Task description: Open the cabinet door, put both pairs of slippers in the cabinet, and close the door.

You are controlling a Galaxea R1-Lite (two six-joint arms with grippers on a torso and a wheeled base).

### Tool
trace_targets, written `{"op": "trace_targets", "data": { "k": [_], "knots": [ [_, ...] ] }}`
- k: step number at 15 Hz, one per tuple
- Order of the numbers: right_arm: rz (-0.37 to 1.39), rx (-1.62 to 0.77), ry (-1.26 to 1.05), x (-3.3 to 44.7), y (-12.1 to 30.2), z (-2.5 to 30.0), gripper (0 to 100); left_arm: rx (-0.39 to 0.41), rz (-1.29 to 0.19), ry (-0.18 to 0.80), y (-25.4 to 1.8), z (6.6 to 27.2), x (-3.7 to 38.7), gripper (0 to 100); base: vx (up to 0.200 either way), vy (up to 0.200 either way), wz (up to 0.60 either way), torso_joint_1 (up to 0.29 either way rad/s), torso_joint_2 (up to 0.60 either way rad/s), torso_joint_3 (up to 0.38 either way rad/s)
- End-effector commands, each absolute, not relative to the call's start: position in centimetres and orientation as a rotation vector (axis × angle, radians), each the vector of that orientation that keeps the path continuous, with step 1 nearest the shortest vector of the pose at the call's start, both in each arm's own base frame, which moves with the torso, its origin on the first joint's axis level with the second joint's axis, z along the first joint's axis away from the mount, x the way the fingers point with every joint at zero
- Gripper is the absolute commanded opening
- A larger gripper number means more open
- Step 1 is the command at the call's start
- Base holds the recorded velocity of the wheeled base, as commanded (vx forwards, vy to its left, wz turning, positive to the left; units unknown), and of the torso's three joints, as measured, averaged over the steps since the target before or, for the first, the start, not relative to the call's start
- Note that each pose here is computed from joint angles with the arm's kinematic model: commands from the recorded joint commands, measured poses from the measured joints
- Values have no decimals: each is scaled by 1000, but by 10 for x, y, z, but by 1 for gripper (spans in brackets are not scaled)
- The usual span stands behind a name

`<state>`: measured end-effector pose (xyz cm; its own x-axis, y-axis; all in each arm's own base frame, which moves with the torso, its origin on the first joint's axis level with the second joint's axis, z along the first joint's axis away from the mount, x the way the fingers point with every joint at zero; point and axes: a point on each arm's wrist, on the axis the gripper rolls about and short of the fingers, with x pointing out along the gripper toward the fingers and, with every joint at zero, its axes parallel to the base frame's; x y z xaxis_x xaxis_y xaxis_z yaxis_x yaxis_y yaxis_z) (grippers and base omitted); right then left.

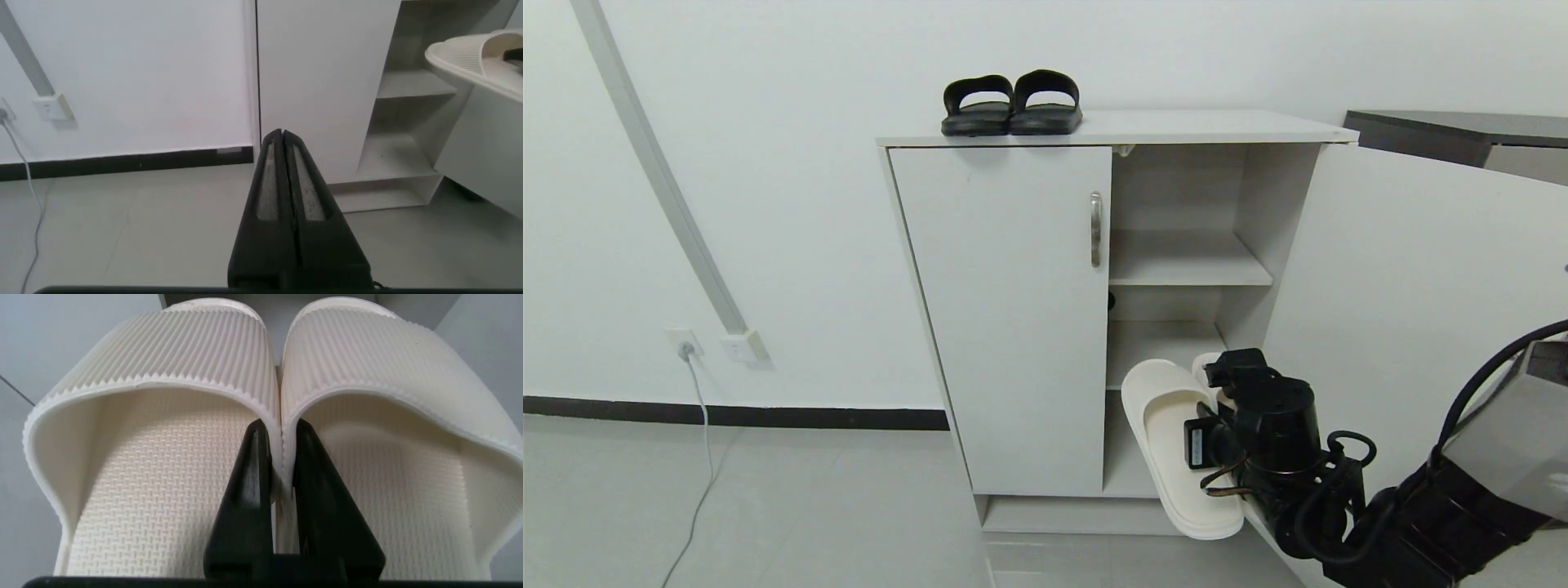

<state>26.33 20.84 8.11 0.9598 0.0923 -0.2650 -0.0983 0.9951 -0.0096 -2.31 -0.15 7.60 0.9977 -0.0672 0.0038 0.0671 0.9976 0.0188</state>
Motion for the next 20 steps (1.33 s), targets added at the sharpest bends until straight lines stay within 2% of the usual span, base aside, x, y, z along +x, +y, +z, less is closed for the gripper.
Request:
{"op": "trace_targets", "data": {
  "k": [1,5,9,15,20],
  "knots": [
    [97,-20,266,265,210,81,0,14,-66,-4,-1,76,-23,0,0,0,0,0,0,0],
    [-59,42,218,299,239,60,0,-4,-66,-3,-1,76,-23,0,0,0,0,0,0,0],
    [-43,41,217,298,248,57,0,-4,-66,-3,-1,76,-23,0,0,0,0,0,0,0],
    [-33,17,243,291,250,46,0,-6,-66,-3,-1,76,-23,0,0,-200,0,5,2,2],
    [-19,8,238,286,252,40,0,-9,-63,-4,-1,76,-23,0,0,0,0,0,0,0]
  ]
}}
